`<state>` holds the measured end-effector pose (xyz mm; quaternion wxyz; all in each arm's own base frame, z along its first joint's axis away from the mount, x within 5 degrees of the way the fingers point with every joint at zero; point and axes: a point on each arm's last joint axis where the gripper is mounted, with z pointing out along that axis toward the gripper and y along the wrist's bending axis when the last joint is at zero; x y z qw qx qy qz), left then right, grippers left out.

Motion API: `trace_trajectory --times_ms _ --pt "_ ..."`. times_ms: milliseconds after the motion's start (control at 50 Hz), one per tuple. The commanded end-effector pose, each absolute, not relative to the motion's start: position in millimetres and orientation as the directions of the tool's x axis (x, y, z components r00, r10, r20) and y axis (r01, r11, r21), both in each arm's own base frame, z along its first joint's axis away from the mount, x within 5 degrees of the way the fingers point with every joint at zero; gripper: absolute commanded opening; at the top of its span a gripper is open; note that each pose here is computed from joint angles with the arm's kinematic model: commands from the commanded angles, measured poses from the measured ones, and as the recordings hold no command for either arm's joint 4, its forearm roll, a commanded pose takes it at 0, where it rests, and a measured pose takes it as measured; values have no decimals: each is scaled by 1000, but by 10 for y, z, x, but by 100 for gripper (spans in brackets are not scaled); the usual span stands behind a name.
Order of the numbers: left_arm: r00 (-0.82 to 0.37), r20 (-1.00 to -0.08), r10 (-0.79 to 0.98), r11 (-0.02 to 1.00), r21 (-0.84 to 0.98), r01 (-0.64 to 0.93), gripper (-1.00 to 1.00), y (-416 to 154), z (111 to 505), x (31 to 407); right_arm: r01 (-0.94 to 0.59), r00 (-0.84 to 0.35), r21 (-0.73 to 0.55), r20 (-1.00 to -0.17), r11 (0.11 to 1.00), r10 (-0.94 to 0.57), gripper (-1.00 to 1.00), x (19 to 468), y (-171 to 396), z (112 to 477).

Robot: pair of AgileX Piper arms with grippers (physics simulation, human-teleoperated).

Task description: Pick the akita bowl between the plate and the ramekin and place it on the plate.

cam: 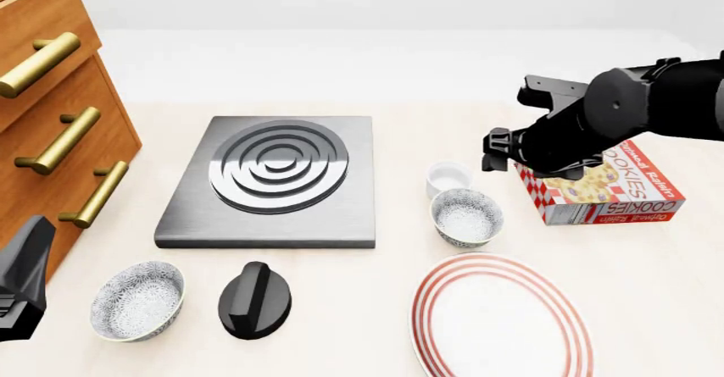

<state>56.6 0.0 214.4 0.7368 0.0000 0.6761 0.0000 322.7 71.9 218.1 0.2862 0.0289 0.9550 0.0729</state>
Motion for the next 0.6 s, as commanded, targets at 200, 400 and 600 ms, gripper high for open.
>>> trace_trajectory --times_ms 200,400,600 --pt "86 -996 0 1000 0 0 100 0 2144 566 16 -849 151 -521 988 93 100 3169 717 1988" --pt "86 -996 0 1000 0 0 100 0 2144 566 17 -855 152 -511 988 93 100 3133 732 1935" --pt "86 -996 0 1000 0 0 100 0 2144 566 8 -859 147 -505 989 82 100 3052 729 1935"
